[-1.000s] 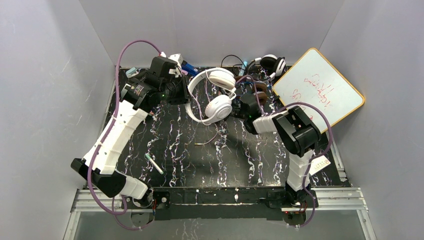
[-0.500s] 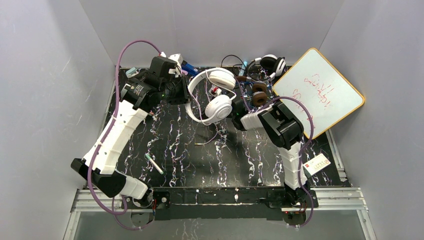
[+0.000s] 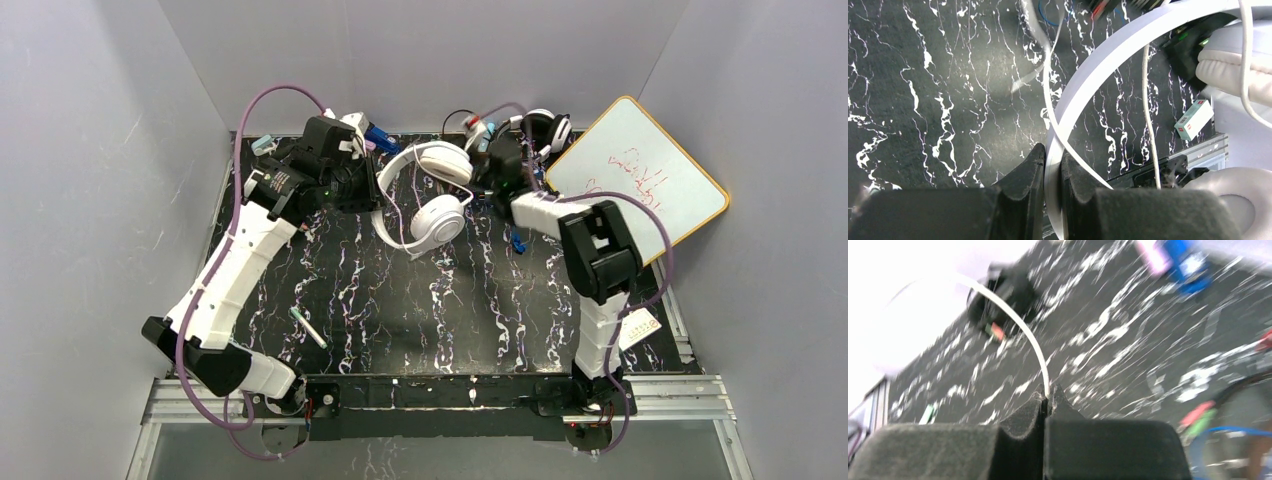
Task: Wrap the headphones
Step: Wrap the headphones cable around the headphones.
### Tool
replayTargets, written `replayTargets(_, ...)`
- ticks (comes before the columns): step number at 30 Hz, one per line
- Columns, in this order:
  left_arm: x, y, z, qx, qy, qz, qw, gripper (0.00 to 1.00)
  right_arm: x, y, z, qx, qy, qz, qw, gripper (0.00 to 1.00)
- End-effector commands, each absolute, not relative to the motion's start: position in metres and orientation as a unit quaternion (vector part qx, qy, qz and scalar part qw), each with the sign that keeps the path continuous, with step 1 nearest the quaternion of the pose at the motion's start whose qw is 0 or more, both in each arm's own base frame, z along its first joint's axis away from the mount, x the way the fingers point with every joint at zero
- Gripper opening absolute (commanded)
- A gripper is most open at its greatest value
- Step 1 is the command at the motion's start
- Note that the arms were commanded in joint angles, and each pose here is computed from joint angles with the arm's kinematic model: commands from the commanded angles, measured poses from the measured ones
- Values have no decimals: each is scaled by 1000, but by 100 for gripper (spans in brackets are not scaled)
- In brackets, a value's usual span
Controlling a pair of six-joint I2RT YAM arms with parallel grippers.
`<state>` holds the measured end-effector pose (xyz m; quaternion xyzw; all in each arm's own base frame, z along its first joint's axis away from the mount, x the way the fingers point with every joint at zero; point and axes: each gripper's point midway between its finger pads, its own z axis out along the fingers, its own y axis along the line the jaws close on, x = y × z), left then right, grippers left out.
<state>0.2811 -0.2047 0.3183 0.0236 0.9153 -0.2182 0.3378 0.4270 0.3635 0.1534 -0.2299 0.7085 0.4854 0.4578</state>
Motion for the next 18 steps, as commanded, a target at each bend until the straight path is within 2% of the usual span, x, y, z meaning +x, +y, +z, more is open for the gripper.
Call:
replayTargets(1,268,-210,330,36,905,-253,341,0,501,303,265,-159,679,451,557,1)
replayTargets(4,267,-211,325,38,907,-254,334,0,532,276,285,-127,686,442,564,1)
replayTargets(7,265,-211,321,38,908,-254,331,0,549,260,282,-109,692,451,553,1)
replayTargets(18,261,-207,326,35,904,-257,339,0,564,238,261,-80,716,448,529,1)
